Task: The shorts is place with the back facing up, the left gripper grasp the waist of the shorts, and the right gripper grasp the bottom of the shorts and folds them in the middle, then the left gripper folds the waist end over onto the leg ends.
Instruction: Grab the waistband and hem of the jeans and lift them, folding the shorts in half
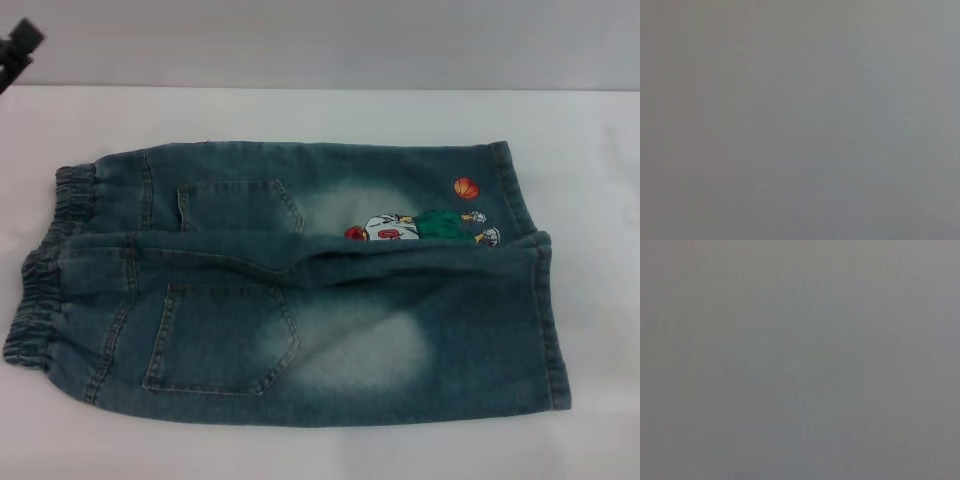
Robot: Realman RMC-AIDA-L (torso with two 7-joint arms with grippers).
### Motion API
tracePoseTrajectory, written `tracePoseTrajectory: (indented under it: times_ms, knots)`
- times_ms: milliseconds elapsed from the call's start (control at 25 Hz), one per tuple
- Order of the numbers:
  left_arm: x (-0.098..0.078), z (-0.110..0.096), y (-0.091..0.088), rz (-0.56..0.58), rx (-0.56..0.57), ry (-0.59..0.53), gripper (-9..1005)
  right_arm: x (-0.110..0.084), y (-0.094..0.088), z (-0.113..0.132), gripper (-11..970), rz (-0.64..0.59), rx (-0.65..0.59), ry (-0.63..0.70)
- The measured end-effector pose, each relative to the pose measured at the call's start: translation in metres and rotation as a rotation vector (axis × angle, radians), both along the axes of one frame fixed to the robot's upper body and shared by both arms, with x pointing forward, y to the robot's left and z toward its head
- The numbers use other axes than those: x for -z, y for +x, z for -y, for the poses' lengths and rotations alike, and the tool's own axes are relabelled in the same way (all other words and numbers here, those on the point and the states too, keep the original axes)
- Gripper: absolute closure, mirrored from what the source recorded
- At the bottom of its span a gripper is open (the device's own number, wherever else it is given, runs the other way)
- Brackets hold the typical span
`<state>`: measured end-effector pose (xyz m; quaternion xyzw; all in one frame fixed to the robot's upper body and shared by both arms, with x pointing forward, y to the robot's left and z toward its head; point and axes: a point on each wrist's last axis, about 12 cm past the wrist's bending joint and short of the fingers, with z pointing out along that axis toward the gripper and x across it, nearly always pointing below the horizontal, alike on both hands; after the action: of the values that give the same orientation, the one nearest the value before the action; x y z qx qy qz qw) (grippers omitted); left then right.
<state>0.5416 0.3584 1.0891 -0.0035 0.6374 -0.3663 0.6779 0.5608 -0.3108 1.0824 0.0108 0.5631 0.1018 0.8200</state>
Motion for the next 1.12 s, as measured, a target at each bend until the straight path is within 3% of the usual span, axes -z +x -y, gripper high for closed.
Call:
tracePoseTrajectory:
  times_ms: [80,120,320,480,600,880,1120]
  knots:
    - [-0.004,-0.001,0.003,-0.021,0.049,-0.006,150,0.001,-0.001,0.000,383,-0.003,0.000,0.001]
    - [-0.023,-0.006,0.009,-0.128,0.227,-0.026,150,0.001,-0.001,0.000,383,-0.005,0.000,0.003]
    - [-0.038,-0.017,0.004,-0.238,0.393,-0.005,151,0.002,-0.001,0.000,382,-0.008,-0.001,0.007]
    - [-0.044,-0.032,-0.009,-0.391,0.531,0.024,152,0.001,0.000,0.000,382,-0.006,-0.003,0.007]
    - [-0.036,-0.052,-0.027,-0.518,0.503,0.003,152,0.000,0.000,0.000,383,0.000,-0.003,0.006]
    - [-0.015,-0.071,-0.051,-0.711,0.446,0.038,150,-0.006,0.004,-0.001,385,0.023,-0.001,0.012]
    - [-0.007,-0.080,-0.062,-0.757,0.388,0.026,151,-0.009,0.011,-0.006,382,0.027,-0.017,0.004]
